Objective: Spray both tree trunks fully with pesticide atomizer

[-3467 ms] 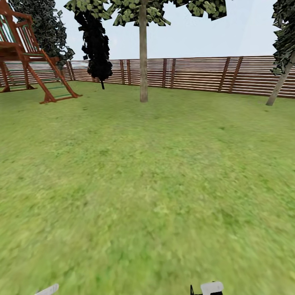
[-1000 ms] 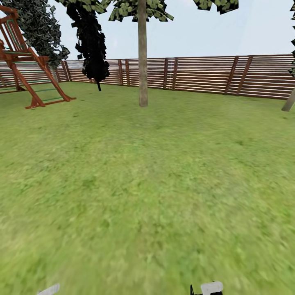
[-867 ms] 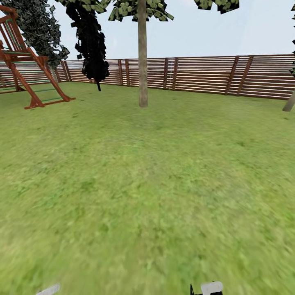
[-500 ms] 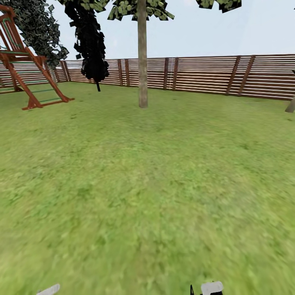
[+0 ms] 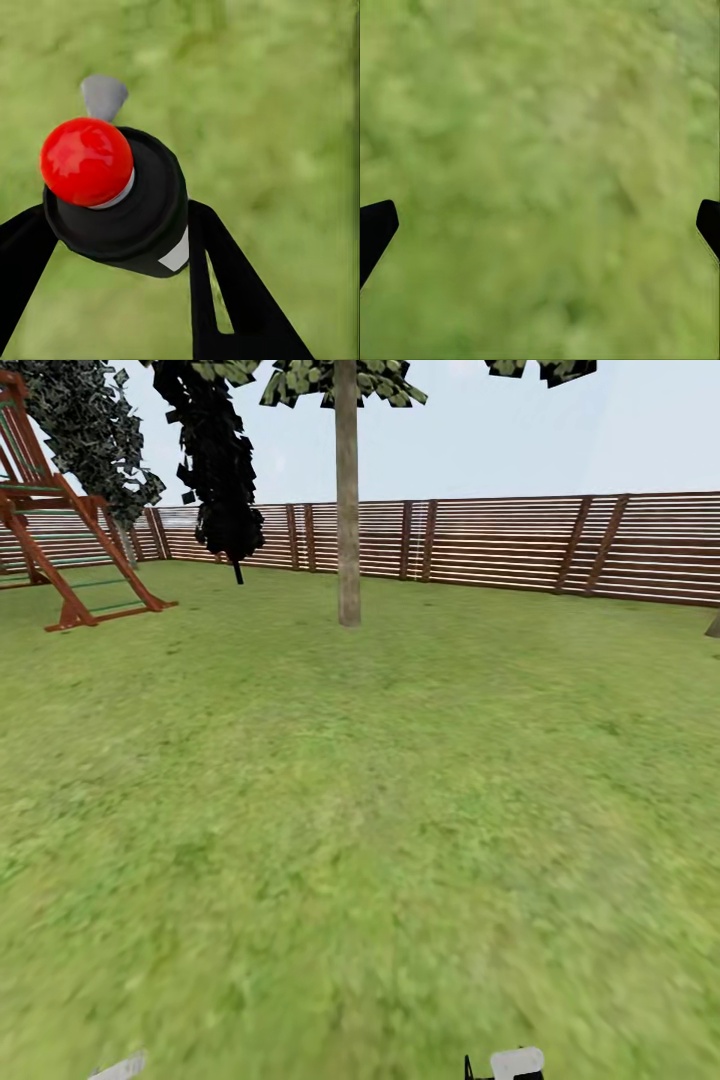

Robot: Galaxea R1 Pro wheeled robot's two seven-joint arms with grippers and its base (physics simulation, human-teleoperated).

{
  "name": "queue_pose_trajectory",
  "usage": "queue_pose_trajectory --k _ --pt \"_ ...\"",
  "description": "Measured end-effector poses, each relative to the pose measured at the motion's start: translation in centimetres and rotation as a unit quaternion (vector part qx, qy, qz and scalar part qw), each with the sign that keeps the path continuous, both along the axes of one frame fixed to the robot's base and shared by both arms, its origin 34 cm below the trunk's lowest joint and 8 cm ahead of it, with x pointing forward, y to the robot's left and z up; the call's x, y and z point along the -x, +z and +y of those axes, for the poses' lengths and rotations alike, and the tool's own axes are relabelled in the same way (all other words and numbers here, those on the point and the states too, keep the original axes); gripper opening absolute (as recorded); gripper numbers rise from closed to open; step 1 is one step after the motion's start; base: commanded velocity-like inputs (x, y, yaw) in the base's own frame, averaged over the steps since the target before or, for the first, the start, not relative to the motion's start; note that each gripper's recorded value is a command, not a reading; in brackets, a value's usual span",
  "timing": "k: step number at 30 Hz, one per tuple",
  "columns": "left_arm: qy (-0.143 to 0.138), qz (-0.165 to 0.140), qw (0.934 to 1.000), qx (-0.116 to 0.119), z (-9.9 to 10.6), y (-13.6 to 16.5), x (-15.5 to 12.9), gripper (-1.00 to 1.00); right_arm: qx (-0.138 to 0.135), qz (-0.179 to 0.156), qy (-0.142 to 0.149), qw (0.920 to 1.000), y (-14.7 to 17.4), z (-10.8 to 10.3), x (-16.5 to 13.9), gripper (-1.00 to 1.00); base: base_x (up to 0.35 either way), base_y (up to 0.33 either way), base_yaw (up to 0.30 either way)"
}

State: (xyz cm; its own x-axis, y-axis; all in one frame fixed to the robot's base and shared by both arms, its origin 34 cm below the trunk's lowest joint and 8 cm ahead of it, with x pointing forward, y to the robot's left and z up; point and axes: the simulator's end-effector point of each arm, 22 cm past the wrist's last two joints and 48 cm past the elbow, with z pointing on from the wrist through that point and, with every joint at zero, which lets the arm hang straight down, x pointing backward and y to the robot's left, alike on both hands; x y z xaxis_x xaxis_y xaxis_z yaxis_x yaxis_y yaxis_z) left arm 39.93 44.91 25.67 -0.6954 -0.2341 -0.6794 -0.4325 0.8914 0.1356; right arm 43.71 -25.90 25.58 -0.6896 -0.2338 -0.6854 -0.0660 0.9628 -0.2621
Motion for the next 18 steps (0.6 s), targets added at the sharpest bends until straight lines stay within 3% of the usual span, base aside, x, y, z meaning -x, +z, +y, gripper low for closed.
queue_pose_trajectory --k 18 --pt "0.0 0.0 1.0 0.0 0.0 0.0 0.0 -1.0 0.0 0.0 0.0 1.0 0.0 0.0 0.0 1.0 0.336 0.0 0.0"
